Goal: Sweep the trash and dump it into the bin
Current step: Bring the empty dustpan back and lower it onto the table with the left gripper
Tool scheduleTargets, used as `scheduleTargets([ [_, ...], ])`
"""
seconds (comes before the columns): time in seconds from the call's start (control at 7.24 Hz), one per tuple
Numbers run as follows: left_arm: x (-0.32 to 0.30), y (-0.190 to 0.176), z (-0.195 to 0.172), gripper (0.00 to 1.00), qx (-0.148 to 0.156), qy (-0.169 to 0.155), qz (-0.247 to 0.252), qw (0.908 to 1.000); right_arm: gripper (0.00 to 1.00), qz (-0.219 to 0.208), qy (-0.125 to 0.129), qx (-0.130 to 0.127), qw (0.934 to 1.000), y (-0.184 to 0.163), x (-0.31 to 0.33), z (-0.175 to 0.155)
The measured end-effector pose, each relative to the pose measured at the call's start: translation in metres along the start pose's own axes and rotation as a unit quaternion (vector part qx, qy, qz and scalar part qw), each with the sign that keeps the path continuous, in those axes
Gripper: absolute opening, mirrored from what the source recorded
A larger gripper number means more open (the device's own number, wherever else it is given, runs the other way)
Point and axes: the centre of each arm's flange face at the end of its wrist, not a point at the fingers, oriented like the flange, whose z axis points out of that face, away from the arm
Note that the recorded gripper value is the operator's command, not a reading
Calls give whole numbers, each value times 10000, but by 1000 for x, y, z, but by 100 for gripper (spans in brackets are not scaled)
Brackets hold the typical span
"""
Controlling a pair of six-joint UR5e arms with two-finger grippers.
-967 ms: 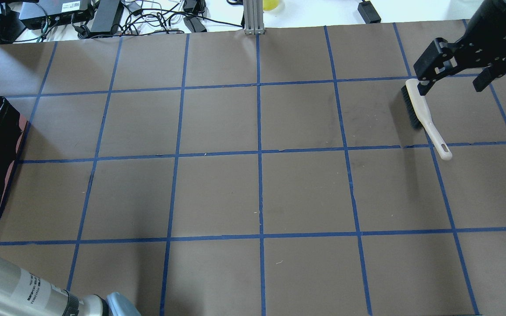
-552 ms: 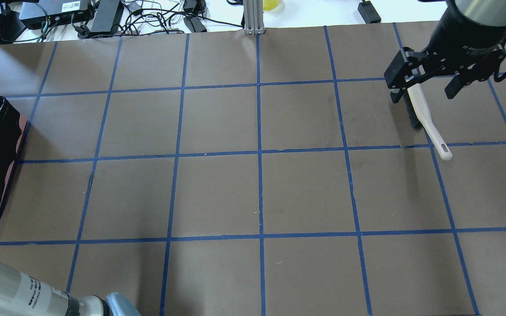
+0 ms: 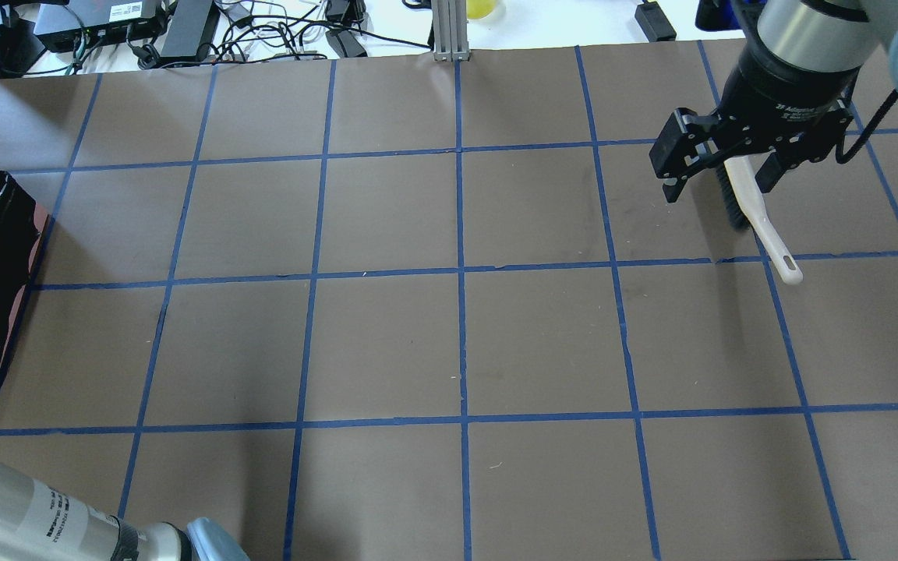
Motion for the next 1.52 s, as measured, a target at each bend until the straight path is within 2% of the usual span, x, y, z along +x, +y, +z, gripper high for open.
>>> scheduleTargets([
  [0.28, -4, -13, 2, 0, 680, -62, -528, 9963, 100, -18, 33, 191, 9998, -3, -8, 19],
  [0.55, -24, -45, 1, 0, 1402, -48, -1231, 9824, 100, 155, 96, 244, 9995, -3, -9, 26],
  [0.69, -47, -76, -5, 0, 1657, 44, -1414, 9760, 100, 360, 94, 234, 9990, -2, -9, 25],
  [0.97, -95, -145, -11, 0, 1968, 326, -1606, 9667, 100, 264, 224, 260, 9991, 3, -7, 16],
  [1.24, -131, -220, 5, 0, 2226, 632, -1410, 9626, 100, 110, 252, 411, 9988, 10, -17, 1],
  [1.52, -164, -303, 6, 0, 2345, 855, -1229, 9605, 100, -126, 271, 465, 9985, 15, -38, -1],
])
